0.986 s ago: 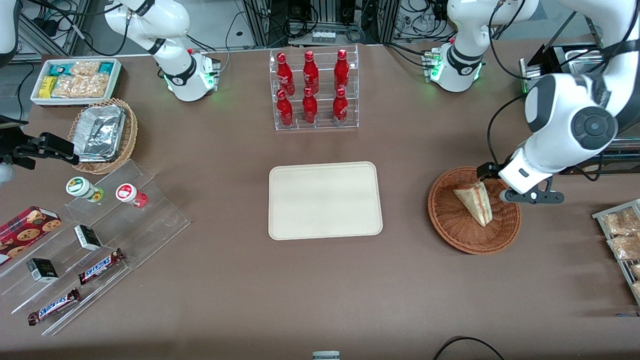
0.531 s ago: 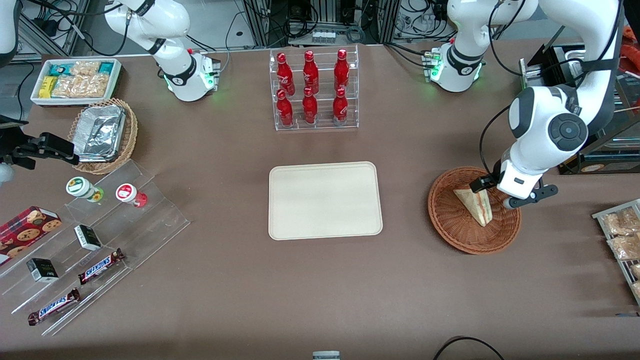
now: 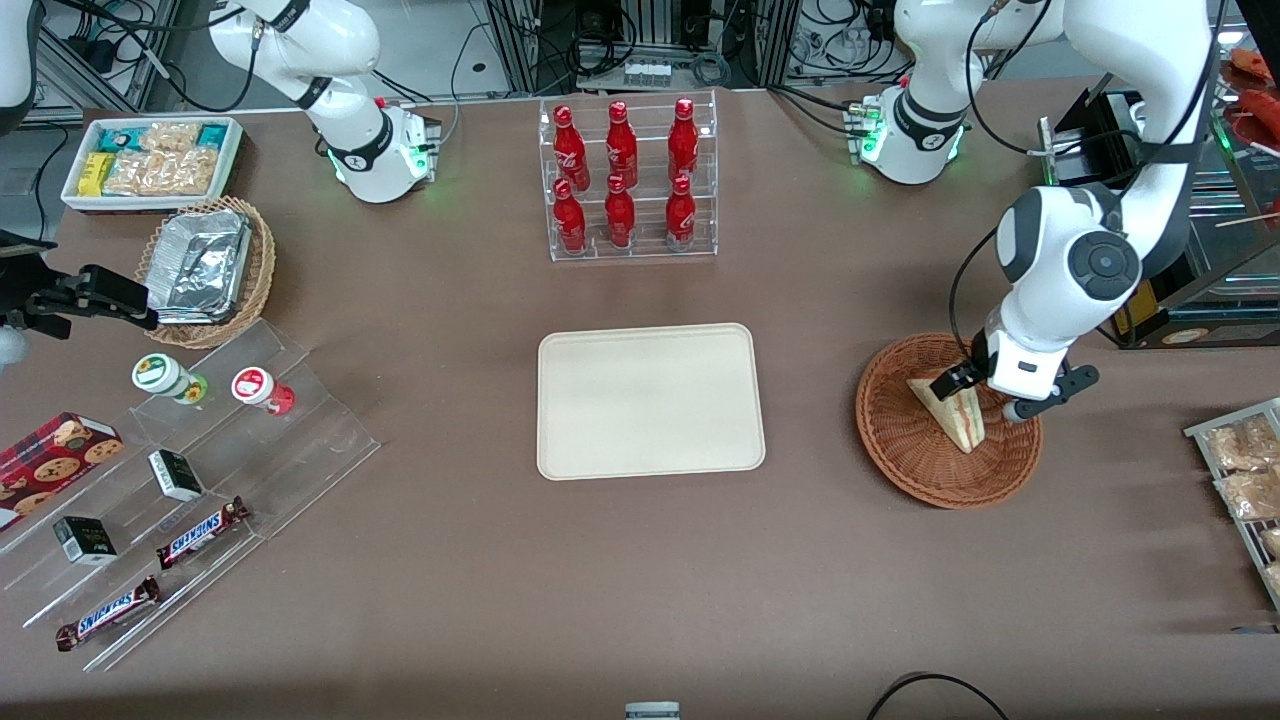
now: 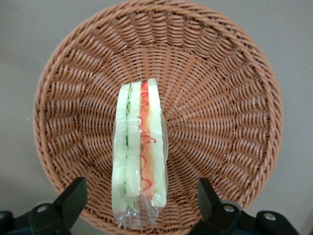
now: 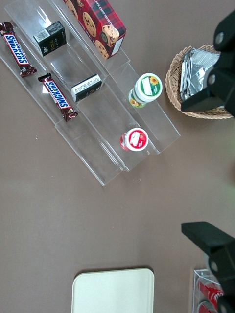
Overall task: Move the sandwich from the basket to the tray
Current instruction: 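Lower the open left gripper around the sandwich and close it, then lift the sandwich and carry it with the left gripper over the cream tray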
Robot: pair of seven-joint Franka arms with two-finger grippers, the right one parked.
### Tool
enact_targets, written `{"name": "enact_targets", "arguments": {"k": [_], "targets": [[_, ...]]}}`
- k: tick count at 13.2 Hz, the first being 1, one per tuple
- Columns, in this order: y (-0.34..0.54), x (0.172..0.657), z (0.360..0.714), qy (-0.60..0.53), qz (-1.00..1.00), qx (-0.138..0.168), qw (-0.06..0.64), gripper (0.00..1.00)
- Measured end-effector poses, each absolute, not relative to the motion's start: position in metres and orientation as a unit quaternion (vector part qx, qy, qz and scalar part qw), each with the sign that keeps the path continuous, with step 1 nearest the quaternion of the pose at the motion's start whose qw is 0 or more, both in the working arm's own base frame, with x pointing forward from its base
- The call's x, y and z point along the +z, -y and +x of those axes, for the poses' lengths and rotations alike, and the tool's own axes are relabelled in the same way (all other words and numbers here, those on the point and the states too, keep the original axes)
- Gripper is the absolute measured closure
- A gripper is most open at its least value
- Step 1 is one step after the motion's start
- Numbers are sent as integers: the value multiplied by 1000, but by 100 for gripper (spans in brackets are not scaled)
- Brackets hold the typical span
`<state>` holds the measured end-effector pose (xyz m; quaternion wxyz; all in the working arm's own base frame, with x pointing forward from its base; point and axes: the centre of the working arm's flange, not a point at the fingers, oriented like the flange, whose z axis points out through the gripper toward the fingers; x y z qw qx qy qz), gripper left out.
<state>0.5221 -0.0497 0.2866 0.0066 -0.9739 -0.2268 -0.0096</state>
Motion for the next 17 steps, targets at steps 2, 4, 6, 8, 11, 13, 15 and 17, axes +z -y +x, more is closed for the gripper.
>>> {"name": "enact_targets", "arguments": {"k": [2, 4, 6, 8, 11, 13, 15, 17], "targets": [[50, 271, 517, 227, -974, -11, 5, 0], [50, 261, 515, 226, -974, -7, 5, 0], [50, 258, 514, 226, -974, -5, 6, 6], [50, 257, 514, 226, -974, -4, 6, 28], [50, 258, 514, 226, -974, -5, 6, 60], [50, 260, 515, 228, -974, -5, 6, 71], [60, 270, 518, 249, -968, 9, 12, 78], [85, 301, 533, 270, -962, 30, 24, 85]]}}
